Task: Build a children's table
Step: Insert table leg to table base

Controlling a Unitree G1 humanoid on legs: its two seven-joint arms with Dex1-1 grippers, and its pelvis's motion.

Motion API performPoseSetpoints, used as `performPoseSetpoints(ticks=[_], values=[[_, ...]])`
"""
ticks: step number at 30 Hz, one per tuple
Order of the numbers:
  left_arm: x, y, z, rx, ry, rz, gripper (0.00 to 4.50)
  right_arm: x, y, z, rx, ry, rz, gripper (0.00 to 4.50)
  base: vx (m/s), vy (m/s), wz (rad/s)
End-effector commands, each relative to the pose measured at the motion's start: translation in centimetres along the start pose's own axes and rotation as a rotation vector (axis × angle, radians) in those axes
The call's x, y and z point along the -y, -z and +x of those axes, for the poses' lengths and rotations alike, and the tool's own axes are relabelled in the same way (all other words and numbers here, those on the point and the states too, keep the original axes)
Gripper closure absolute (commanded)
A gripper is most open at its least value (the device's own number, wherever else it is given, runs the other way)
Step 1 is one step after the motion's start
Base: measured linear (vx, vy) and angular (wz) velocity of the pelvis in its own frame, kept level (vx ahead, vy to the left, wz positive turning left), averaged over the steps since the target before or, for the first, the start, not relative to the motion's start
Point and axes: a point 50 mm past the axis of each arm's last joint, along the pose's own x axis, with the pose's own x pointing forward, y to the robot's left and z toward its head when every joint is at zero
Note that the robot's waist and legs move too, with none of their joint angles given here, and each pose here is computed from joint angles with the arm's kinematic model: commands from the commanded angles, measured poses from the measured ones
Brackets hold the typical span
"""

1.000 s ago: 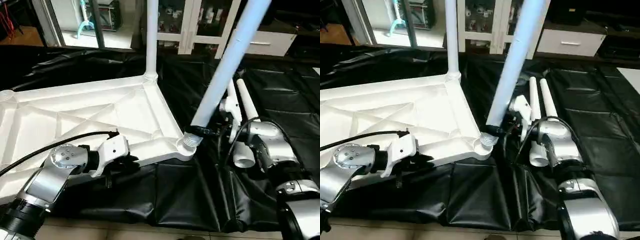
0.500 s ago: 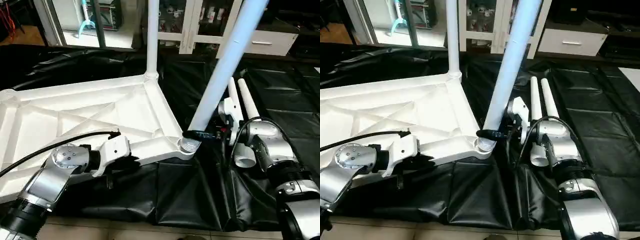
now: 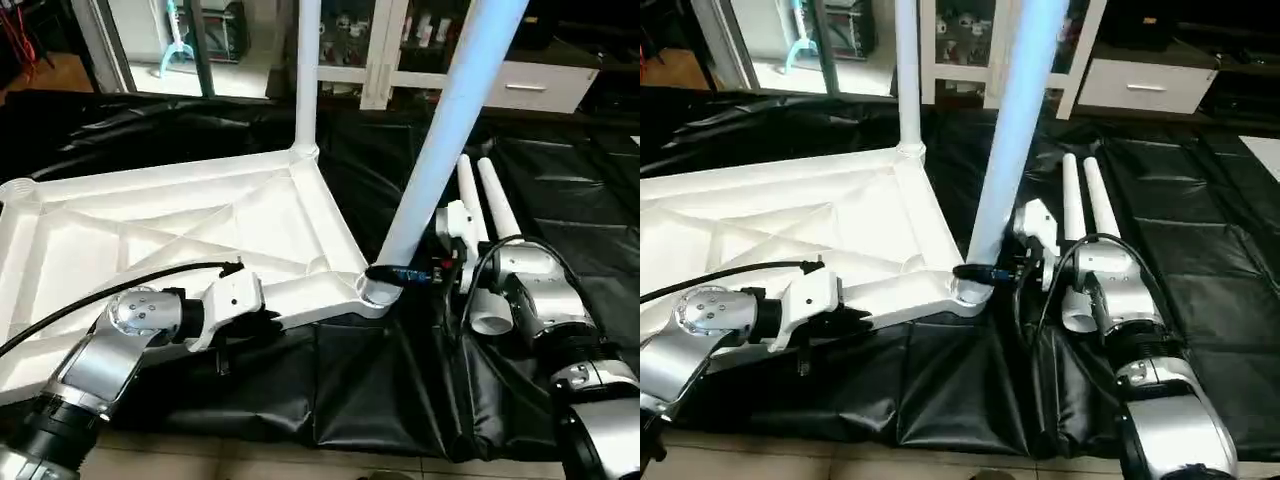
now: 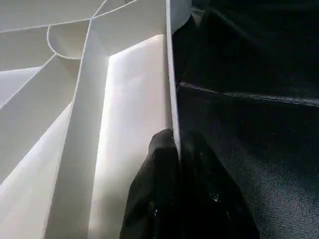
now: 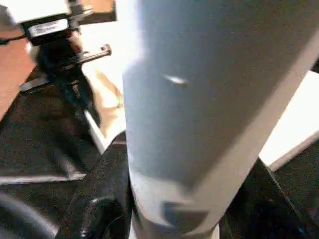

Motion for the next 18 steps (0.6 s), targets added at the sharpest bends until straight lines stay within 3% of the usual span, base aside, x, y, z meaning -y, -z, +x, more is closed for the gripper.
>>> performPoseSetpoints(ticks=[1, 7, 12, 18], values=[[-0.1, -0.2, 0.0, 0.056, -0.019, -0.016, 4.50, -0.9, 3.1, 0.0, -0.096, 0.005, 0.118, 2.63, 0.000, 0.000, 0.00], [0.0, -0.3, 0.0, 0.068, -0.015, -0.019, 4.50, -1.1, 3.3, 0.1, -0.068, -0.021, 0.183, 2.63, 0.000, 0.000, 0.00], [0.1, -0.3, 0.1, 0.070, -0.016, -0.022, 4.50, -1.1, 3.1, 0.7, 0.029, 0.000, 0.255, 2.63, 0.000, 0.000, 0.00], [0.1, -0.3, 0.2, 0.071, -0.016, -0.024, 4.50, -1.6, 3.2, 1.3, 0.055, -0.037, 0.283, 2.63, 0.000, 0.000, 0.00]])
